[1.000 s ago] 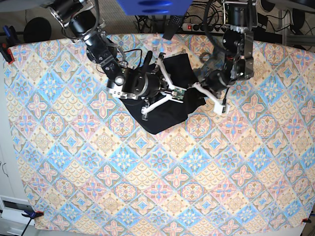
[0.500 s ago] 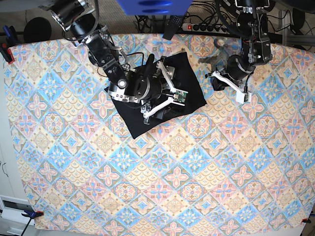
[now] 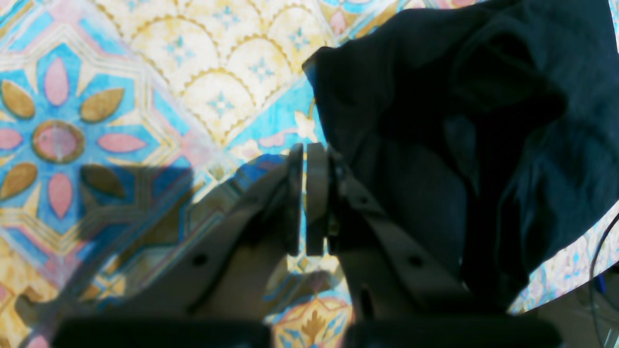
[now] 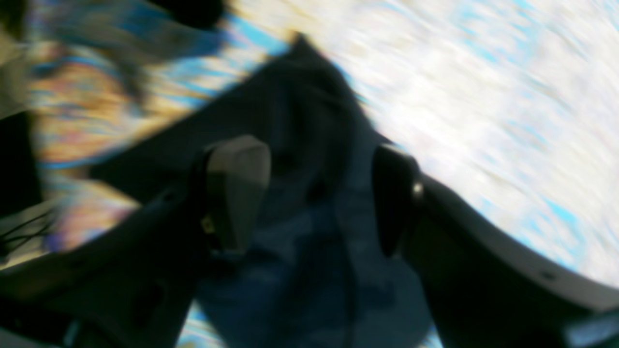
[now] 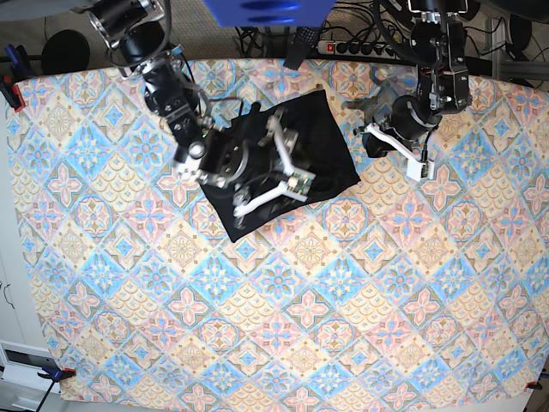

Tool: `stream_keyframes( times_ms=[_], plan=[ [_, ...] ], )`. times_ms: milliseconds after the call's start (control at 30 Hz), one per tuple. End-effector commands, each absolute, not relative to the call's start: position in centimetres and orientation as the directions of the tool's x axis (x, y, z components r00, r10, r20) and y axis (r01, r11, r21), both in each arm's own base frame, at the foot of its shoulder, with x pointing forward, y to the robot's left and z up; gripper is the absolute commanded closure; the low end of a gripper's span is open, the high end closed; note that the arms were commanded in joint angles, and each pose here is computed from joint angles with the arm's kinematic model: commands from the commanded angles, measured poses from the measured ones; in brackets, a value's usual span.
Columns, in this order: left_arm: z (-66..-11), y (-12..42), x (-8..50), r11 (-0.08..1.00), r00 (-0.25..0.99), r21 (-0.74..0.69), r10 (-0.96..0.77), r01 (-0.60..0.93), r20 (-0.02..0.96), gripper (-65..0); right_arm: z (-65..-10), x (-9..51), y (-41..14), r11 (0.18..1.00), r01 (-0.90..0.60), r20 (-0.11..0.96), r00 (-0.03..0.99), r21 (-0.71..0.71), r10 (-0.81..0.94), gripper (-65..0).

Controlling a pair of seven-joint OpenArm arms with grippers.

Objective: Fold the T-shirt properly
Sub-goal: 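Press the folded bundle flat with both grippers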

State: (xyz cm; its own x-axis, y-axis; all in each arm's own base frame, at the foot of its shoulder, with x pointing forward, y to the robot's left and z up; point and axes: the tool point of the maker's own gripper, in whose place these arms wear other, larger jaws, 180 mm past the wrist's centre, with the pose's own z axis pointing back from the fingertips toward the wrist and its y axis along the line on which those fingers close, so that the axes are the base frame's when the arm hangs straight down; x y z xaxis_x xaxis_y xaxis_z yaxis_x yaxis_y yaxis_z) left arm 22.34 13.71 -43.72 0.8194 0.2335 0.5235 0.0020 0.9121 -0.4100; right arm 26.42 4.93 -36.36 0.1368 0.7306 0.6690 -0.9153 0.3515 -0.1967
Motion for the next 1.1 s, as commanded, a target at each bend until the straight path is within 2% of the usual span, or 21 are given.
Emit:
stream_keyframes(
  times_ms=[0,167,233,467,533,800,1067],
  plan=[
    [-41.8,12.5,23.3,0.902,0.795,-0.426,0.214,0.062,0.568,0.0,-35.1,27.4,5.1,0.372,-0.904,0.700,0.126,-0.211,0.703,-35.2],
    [-38.2,9.8,24.1,0.889,0.760,-0.422,0.150,0.176,0.633,-0.1,-35.0,29.0,1.9,0.444,-0.866,0.690,0.178,-0.228,0.702,-35.2],
    [-37.7,9.5,24.4,0.887,0.751,-0.422,0.148,0.188,0.644,-3.8,-35.0,29.3,1.3,0.459,-0.858,0.689,0.189,-0.231,0.700,-35.2],
    [-38.8,9.6,24.5,0.868,0.773,-0.472,0.193,0.152,0.604,-35.9,-35.2,29.6,0.0,0.472,-0.848,0.675,0.202,-0.242,0.710,-35.2],
    [-39.6,9.7,24.3,0.859,0.787,-0.496,0.214,0.131,0.578,-40.7,-35.2,29.6,0.0,0.472,-0.848,0.675,0.202,-0.242,0.710,-35.2],
    [-41.2,9.2,26.2,0.806,0.809,-0.586,0.290,0.082,0.512,-41.4,-35.2,29.6,0.0,0.472,-0.848,0.675,0.202,-0.242,0.710,-35.2],
    [-40.1,6.4,26.3,0.717,0.820,-0.689,0.329,0.106,0.468,-41.4,-35.1,29.7,-0.1,0.471,-0.847,0.674,0.201,-0.244,0.711,-35.2]
  ],
)
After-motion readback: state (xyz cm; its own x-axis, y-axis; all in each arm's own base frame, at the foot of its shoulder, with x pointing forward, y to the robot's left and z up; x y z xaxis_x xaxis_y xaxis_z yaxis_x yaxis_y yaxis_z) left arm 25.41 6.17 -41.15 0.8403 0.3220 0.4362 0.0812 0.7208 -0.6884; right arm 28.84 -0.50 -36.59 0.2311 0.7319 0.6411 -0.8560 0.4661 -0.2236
